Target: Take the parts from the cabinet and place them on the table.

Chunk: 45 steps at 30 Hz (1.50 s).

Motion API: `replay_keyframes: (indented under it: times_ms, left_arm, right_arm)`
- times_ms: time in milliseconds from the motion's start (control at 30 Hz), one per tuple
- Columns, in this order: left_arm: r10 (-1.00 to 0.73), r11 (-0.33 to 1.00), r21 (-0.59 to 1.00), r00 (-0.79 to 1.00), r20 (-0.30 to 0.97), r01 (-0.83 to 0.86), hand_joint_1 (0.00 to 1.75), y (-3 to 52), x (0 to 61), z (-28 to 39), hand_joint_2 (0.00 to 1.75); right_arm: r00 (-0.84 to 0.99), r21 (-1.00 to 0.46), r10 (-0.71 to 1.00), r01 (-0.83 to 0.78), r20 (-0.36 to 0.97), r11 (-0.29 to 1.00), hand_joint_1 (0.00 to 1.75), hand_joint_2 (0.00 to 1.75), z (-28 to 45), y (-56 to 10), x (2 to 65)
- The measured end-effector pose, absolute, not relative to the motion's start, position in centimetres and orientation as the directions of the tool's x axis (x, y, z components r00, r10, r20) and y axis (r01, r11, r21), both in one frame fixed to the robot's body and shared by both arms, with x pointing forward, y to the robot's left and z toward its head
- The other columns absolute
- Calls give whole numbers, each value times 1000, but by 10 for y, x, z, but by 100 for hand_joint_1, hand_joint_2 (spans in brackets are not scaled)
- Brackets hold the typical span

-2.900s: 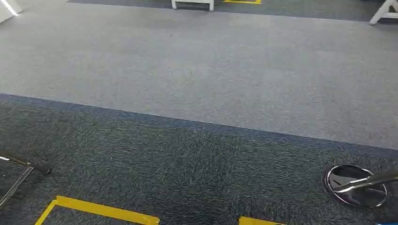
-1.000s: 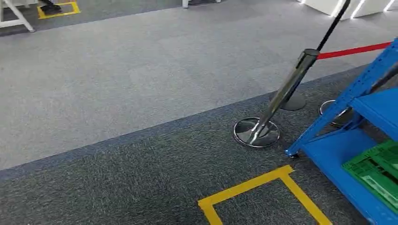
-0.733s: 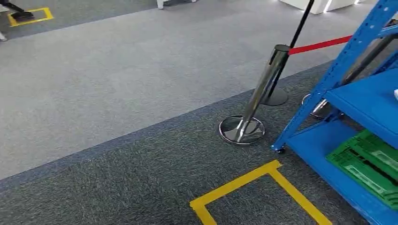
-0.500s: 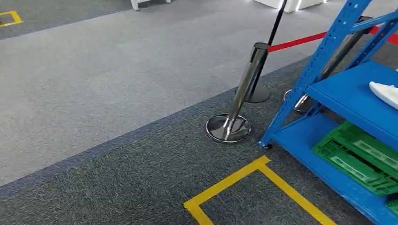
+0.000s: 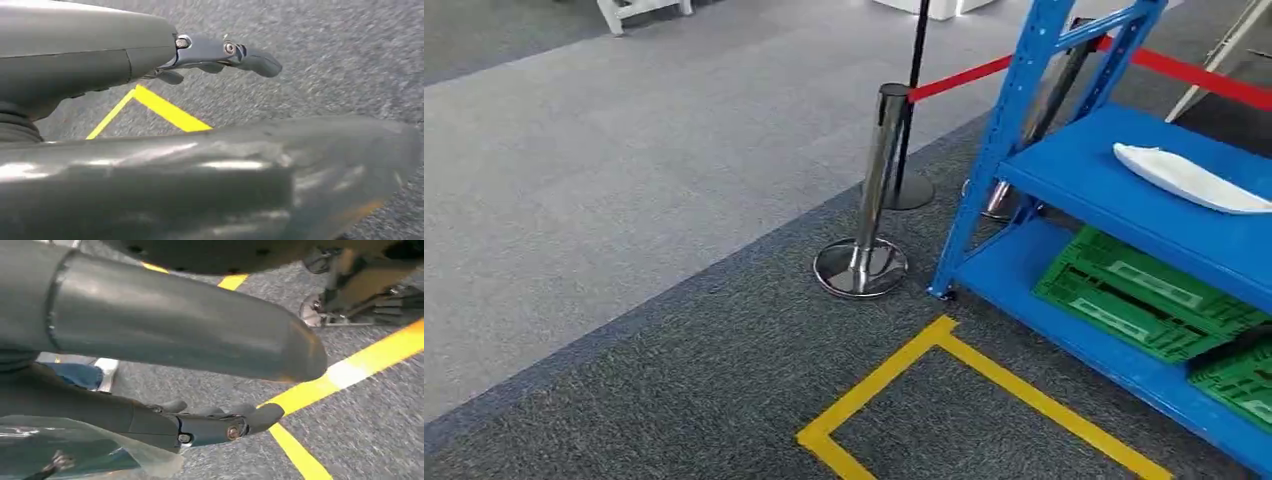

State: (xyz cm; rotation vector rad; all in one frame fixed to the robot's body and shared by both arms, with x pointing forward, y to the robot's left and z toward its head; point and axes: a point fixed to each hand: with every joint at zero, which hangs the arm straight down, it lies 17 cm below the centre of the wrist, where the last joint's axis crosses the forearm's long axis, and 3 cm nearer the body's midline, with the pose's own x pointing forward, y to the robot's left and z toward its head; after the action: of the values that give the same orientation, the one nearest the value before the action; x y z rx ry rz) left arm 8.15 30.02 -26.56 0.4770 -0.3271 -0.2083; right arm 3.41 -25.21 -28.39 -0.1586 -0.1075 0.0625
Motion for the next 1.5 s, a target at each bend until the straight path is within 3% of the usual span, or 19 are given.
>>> replay_keyframes:
  times_ms: [1500]
  left_arm:
    - [-289,863,488,921,261,133,0,304,82,-265,0]
  right_arm:
    - [993,-157,65,-49,100,986,0,0,-284,-256,35]
